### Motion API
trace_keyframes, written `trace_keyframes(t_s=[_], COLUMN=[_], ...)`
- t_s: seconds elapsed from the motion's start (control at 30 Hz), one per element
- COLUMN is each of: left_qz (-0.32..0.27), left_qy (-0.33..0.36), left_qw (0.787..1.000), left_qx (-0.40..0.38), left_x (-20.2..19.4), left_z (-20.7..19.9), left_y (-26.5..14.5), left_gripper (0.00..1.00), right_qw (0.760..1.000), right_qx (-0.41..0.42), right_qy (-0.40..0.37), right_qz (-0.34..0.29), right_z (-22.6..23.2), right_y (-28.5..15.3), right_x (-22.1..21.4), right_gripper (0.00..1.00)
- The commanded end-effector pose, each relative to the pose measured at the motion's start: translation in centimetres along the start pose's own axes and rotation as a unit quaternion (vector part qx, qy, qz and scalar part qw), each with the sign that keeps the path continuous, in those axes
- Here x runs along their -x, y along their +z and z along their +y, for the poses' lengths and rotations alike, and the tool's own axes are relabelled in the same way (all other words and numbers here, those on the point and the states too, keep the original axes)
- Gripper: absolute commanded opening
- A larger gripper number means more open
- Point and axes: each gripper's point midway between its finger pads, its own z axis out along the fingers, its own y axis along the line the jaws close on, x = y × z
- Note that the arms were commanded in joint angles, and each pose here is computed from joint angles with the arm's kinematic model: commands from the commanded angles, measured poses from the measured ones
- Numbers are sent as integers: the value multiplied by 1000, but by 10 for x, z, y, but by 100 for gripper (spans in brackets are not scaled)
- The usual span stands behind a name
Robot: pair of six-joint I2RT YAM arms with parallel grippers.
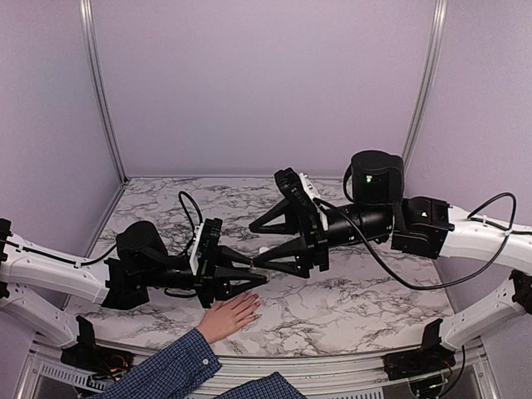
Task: Paint the nails
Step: Unscrew the nail polish bottle cap from the nail polish bottle.
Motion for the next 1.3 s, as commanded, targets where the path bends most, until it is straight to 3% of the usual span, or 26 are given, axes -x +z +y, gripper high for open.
trace_keyframes(t_s=[0.0,0.27,0.33,0.73,1.0,1.27], left_qz=[-11,-13,-14,-11,-8,-1], left_qy=[22,19,18,25,21,17], left_qw=[998,984,981,965,935,938], left_qx=[65,178,194,262,354,346], left_x=[14,7,7,5,2,-3], left_z=[24,57,62,89,118,122], left_y=[-7,-32,-36,-46,-63,-52], left_gripper=[0,0,0,0,0,0], right_qw=[996,972,964,940,927,923], right_qx=[-77,-227,-256,-329,-347,-347], right_qy=[-14,31,45,81,142,166], right_qz=[-49,-56,-55,-41,-27,-15], right_z=[-21,-73,-83,-107,-119,-130], right_y=[-18,-31,-35,-46,-39,-21], right_x=[34,33,31,17,13,4], right_gripper=[79,98,98,99,98,81])
